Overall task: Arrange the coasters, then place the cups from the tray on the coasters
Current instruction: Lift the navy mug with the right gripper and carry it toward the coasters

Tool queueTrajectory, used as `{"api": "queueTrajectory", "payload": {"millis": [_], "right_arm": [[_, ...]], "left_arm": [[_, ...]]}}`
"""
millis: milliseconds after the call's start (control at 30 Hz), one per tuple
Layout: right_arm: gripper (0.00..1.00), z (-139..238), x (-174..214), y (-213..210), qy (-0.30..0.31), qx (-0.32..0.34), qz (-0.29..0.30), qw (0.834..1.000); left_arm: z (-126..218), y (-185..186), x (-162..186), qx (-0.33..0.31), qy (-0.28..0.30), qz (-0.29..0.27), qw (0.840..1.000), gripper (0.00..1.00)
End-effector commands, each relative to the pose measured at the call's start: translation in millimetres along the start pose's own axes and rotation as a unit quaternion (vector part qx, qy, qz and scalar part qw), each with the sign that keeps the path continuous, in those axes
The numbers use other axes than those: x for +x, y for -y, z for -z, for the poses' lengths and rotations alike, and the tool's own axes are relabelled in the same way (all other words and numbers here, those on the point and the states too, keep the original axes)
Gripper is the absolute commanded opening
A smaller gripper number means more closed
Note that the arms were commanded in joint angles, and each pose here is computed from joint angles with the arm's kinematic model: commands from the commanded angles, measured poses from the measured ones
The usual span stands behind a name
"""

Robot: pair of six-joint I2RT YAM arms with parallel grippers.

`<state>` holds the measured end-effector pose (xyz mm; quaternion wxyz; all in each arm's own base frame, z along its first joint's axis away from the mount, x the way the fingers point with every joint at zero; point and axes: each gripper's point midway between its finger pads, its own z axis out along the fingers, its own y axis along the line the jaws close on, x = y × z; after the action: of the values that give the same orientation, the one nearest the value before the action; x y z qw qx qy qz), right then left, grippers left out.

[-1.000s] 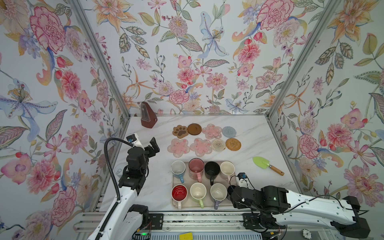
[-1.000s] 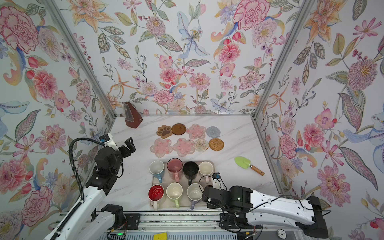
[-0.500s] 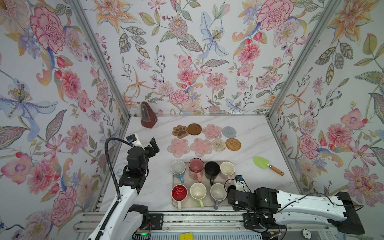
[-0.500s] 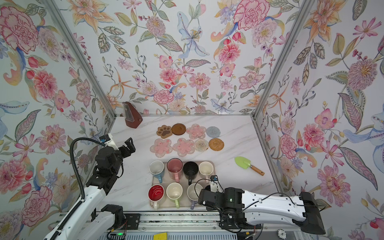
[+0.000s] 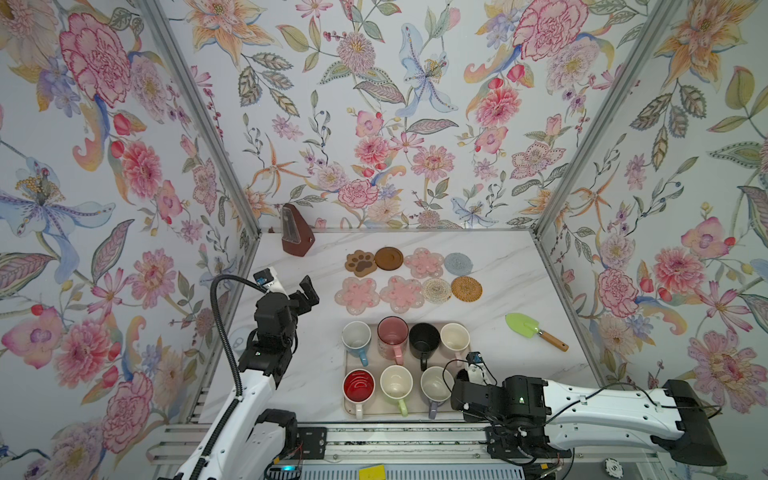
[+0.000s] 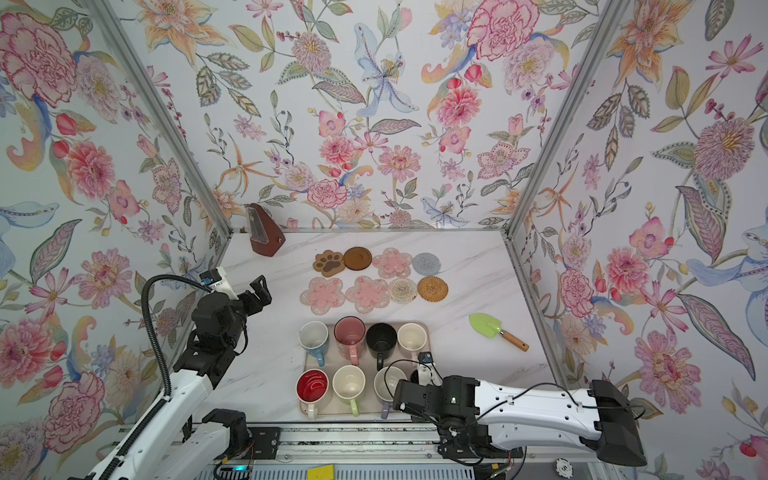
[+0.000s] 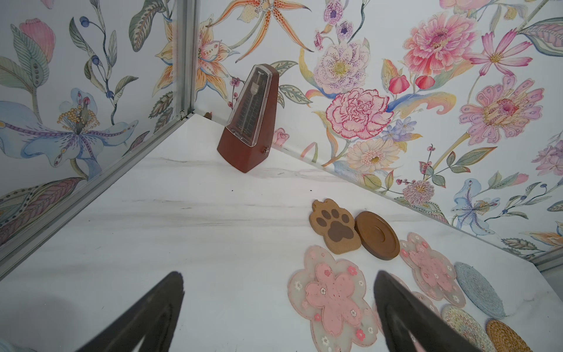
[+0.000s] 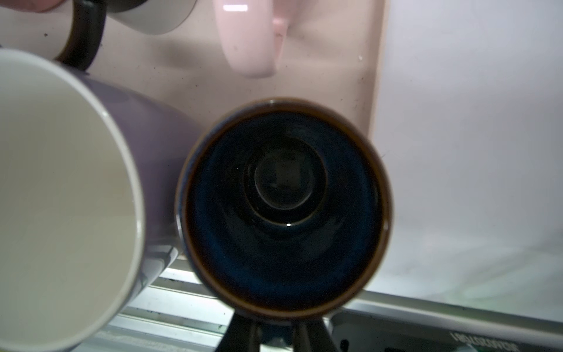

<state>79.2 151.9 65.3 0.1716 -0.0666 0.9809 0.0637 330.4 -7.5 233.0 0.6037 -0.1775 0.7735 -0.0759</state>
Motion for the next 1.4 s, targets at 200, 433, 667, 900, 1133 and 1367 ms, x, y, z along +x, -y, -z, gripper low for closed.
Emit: {"api": "queueTrajectory", "payload": {"millis": [200, 433, 667, 900, 1133, 1367], "right_arm": [[0.04, 23, -13, 25, 0.012, 0.051, -0.002, 0.999], [0.02, 34, -29, 46, 0.018, 0.073, -0.045, 0.996], [0.02, 50, -89, 67, 0.077, 0.101, -0.089, 0.988], [0.03, 50, -186, 68, 0.135, 0.057, -0.103, 0.984], [0.03, 18, -273, 79, 0.130, 0.075, -0.054, 0.987], [0.03, -27, -346, 84, 0.109, 0.087, -0.015, 0.990]], "left_arm": [[-2, -3, 5, 0.002, 0.000, 0.009, 1.000, 0.99], [-3, -3, 5, 0.004, 0.000, 0.012, 1.000, 0.99], [-2, -6, 10, 0.002, -0.004, 0.016, 1.000, 0.99], [-2, -8, 21, 0.003, -0.016, 0.025, 1.000, 0.99], [2, -13, 33, -0.001, -0.035, 0.026, 0.999, 0.99], [9, -19, 42, -0.002, -0.040, 0.042, 0.998, 0.99]]}}
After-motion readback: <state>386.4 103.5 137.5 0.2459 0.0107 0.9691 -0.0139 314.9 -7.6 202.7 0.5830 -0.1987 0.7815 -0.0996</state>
